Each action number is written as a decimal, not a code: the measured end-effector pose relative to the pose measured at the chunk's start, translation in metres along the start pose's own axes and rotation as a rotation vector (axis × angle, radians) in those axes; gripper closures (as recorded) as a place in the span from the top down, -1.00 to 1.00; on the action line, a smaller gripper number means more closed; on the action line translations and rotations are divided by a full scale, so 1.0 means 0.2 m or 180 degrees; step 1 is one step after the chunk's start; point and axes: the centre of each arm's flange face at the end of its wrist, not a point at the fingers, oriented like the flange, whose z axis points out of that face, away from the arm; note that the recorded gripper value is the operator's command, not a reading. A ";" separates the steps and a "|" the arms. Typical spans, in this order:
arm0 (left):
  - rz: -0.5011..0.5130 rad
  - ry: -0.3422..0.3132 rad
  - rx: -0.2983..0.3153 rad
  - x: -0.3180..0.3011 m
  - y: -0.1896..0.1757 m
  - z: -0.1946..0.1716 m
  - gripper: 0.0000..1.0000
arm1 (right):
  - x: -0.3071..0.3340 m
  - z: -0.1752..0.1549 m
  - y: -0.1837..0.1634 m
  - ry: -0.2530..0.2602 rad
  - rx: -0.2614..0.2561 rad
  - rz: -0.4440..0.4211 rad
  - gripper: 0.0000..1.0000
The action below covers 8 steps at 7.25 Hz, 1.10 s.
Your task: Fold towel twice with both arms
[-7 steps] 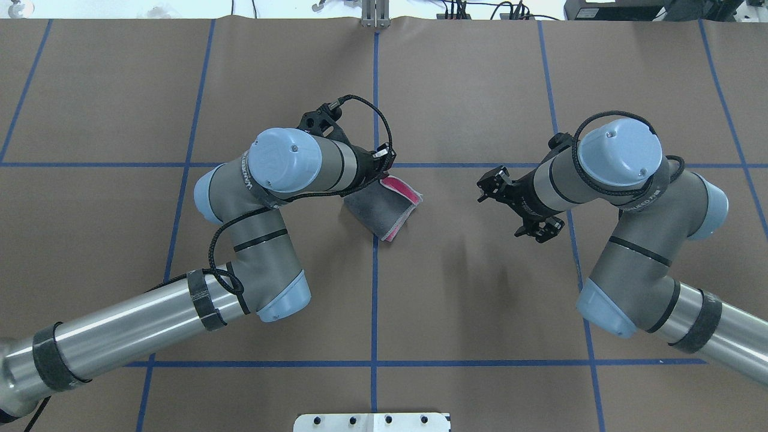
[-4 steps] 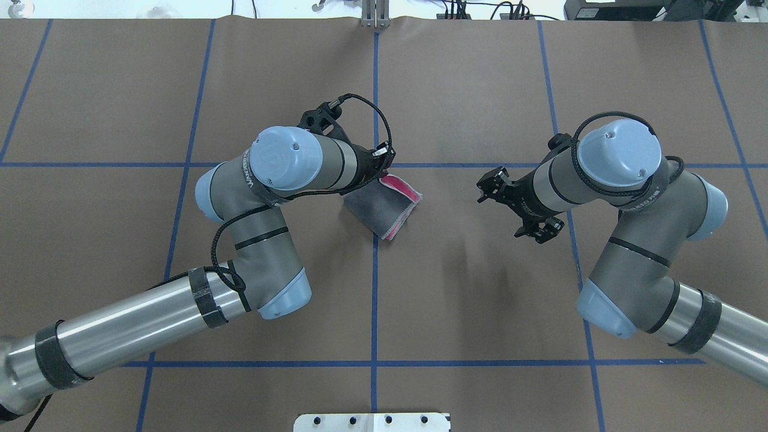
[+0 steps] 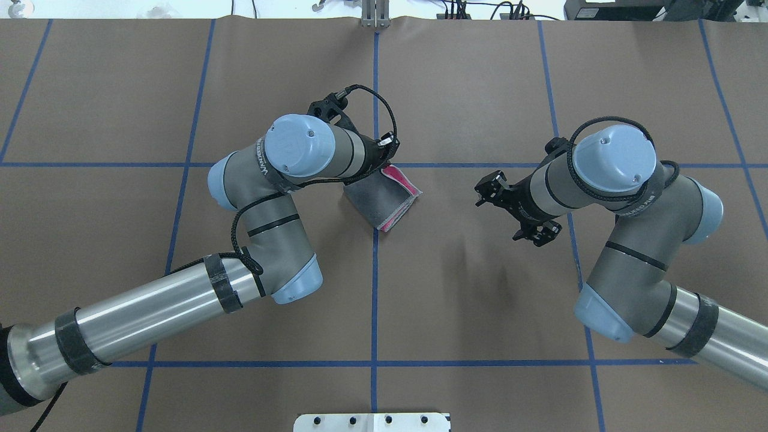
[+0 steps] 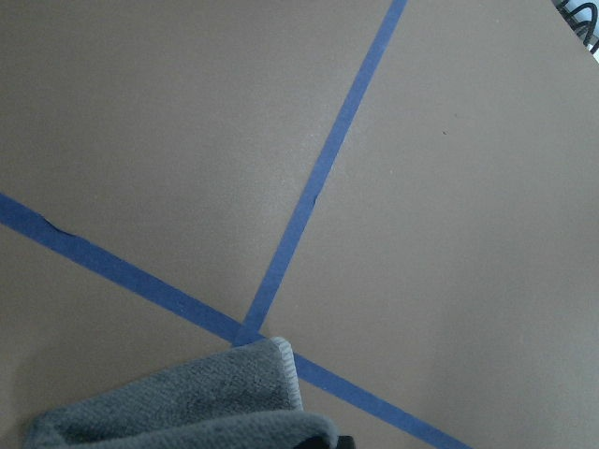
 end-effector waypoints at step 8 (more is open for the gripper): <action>-0.0040 0.0078 0.0040 0.14 -0.14 0.10 1.00 | 0.03 -0.01 0.01 0.0002 -0.0017 -0.0021 1.00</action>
